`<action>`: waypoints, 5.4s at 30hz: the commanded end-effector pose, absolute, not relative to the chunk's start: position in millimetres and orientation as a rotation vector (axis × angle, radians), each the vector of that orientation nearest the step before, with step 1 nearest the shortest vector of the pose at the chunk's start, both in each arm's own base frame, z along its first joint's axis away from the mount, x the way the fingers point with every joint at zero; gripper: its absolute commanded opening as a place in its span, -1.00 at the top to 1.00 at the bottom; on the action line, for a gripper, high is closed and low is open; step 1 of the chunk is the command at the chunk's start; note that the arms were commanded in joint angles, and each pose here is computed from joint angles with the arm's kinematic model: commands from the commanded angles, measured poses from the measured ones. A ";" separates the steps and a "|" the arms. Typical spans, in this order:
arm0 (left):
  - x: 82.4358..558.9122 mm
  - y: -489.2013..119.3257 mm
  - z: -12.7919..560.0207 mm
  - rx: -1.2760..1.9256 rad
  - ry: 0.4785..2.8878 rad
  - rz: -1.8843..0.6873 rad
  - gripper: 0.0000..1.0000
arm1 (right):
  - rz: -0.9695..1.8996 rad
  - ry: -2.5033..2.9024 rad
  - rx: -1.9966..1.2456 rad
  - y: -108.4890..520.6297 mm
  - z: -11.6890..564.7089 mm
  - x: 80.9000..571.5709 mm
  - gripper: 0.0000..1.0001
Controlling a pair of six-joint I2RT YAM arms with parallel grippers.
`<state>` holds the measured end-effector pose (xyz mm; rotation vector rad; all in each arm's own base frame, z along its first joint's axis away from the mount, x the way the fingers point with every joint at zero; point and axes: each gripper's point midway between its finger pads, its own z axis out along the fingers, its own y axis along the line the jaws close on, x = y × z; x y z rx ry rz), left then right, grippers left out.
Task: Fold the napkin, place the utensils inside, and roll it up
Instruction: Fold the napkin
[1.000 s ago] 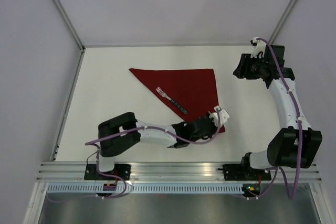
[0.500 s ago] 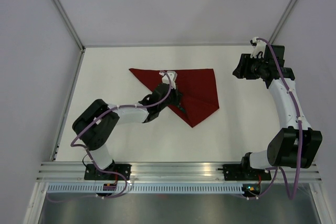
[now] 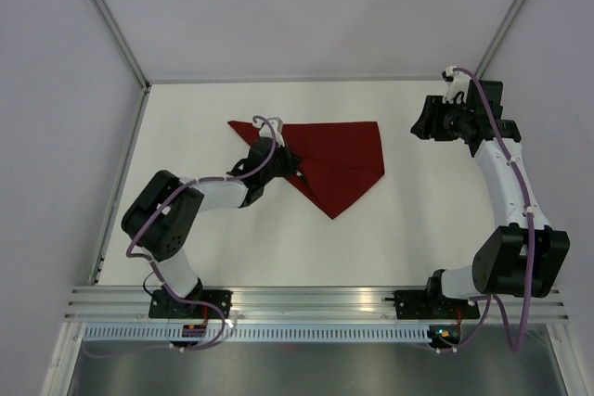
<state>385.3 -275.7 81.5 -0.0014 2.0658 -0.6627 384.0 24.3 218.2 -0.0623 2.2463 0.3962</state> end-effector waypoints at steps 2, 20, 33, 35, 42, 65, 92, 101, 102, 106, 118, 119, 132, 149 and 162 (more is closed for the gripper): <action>395.0 -264.1 100.4 -0.080 2.021 -0.721 0.95 | 0.417 2.214 -0.075 29.6 224.7 386.8 -0.13; 411.6 -233.3 88.2 -0.155 2.042 -0.710 0.95 | 0.415 2.230 -0.082 30.3 218.8 387.0 -0.13; 422.5 -222.5 90.2 -0.180 2.038 -0.678 0.65 | 0.420 2.242 -0.087 31.5 214.9 385.0 -0.13; 423.7 -219.4 91.0 -0.179 2.043 -0.662 0.17 | 0.418 2.240 -0.088 30.8 215.2 385.3 -0.12; 440.0 -189.1 122.3 -0.259 1.967 -0.609 -0.26 | 0.421 2.237 -0.092 32.0 217.0 384.0 -0.12; 532.5 -64.2 69.9 -0.666 2.116 -0.321 -0.09 | 0.471 2.238 -0.107 41.5 215.6 381.7 -0.11; 547.9 -59.4 26.0 -0.804 2.201 -0.255 0.59 | 0.478 2.253 -0.124 47.9 208.9 383.0 -0.10; 536.1 -57.3 68.4 -0.725 2.106 -0.287 0.95 | 0.483 2.256 -0.136 52.8 208.5 381.7 -0.09; 533.8 -56.9 74.0 -0.713 2.090 -0.291 0.95 | 0.485 2.256 -0.138 54.0 208.1 381.6 -0.09; 527.1 -61.7 106.5 -0.629 1.977 -0.364 0.95 | 0.488 2.258 -0.149 57.2 207.8 381.3 -0.09; 489.2 -176.2 181.1 -0.025 1.773 -0.937 0.95 | 0.477 2.266 -0.181 64.4 203.5 381.7 -0.07; 478.2 -192.8 181.7 0.066 1.776 -0.998 0.95 | 0.476 2.268 -0.186 65.6 202.7 381.3 -0.07; 355.3 -333.4 137.9 0.705 1.857 -1.408 0.95 | 0.471 2.273 -0.190 67.7 200.8 381.0 -0.07; 283.5 -360.7 60.5 0.940 2.082 -1.312 0.93 | 0.472 2.300 -0.242 85.7 191.8 379.9 -0.06; 272.4 -374.9 40.1 0.983 2.127 -1.224 0.35 | 0.449 2.320 -0.284 88.7 182.1 380.7 -0.06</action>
